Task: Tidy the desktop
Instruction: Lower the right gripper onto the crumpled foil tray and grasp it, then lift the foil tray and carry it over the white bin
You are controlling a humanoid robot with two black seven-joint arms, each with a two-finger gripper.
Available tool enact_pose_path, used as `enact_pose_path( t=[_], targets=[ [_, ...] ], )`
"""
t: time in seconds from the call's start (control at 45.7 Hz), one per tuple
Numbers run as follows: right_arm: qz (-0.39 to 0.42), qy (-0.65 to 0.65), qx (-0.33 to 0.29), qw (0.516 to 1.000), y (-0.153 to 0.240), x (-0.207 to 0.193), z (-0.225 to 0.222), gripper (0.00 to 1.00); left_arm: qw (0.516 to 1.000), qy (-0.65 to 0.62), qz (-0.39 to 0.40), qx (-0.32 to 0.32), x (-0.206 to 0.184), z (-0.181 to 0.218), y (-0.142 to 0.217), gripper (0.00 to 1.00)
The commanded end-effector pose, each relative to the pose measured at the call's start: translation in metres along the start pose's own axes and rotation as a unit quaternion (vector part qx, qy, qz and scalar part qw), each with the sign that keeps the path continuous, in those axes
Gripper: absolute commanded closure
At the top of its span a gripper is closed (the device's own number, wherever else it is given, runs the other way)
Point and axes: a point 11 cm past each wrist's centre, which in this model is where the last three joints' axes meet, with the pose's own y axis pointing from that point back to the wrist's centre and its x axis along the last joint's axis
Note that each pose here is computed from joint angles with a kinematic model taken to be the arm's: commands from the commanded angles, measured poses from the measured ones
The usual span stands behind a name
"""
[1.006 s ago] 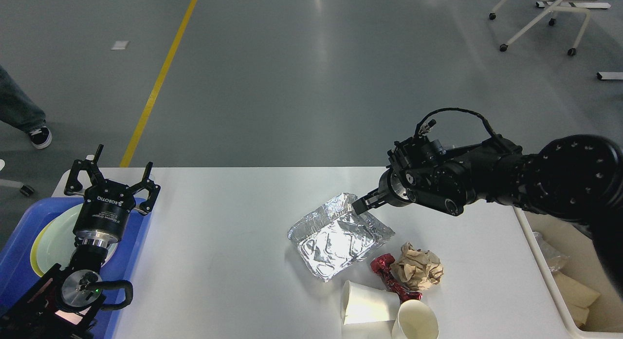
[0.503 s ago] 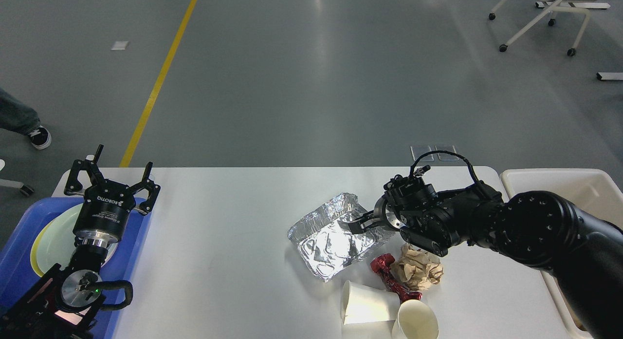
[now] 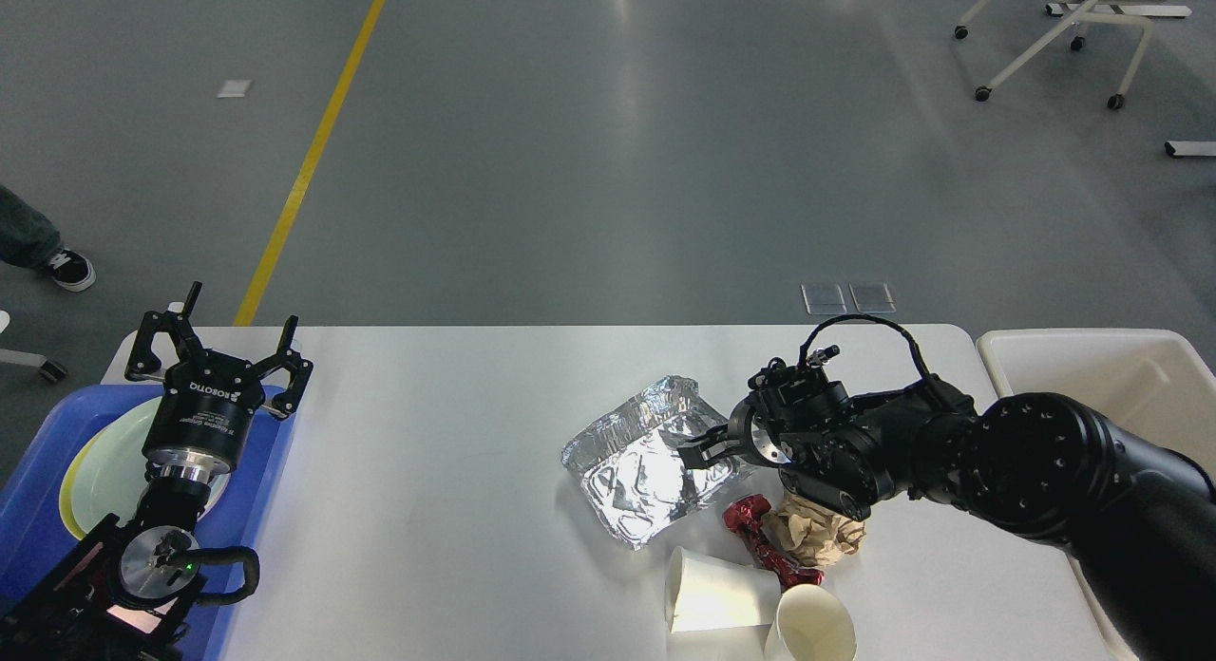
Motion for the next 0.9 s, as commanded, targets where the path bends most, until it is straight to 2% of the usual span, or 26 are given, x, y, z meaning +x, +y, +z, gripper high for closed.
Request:
enact_pose_path(
  t=[0.0,0.087,0.197,0.306,0.459,0.547,0.634,0.875],
  targets=[
    [0.004,0.000,-0.001,1.000,0.000,0.000,0.001,0.12,1.000,0.000,0.000,0.000,0.000,0.000,0.000,0.04],
    [0.004,0.001,-0.002,1.000,0.000,0.000,0.002,0.20,1.000,0.000,0.000,0.000,0.000,0.000,0.000,0.04],
    [0.003,0.001,-0.002,1.000,0.000,-0.001,0.002,0.25,1.000,0.000,0.000,0.000,0.000,0.000,0.000,0.04],
    [0.002,0.000,-0.003,1.000,-0.001,-0.002,0.002,0.48,1.000,0.000,0.000,0.000,0.000,0.000,0.000,0.04],
    [0.001,-0.001,-0.005,1.000,-0.001,-0.004,0.004,0.66,1.000,0.000,0.000,0.000,0.000,0.000,0.000,0.04],
    [0.000,-0.001,-0.006,1.000,-0.001,-0.005,0.005,0.80,1.000,0.000,0.000,0.000,0.000,0.000,0.000,0.04],
    [-0.003,-0.004,-0.006,1.000,-0.002,-0.008,0.005,0.98,1.000,0.000,0.000,0.000,0.000,0.000,0.000,0.04],
    [-0.009,-0.011,-0.006,1.000,-0.002,-0.012,0.006,1.00,1.000,0.000,0.000,0.000,0.000,0.000,0.000,0.04]
  ],
)
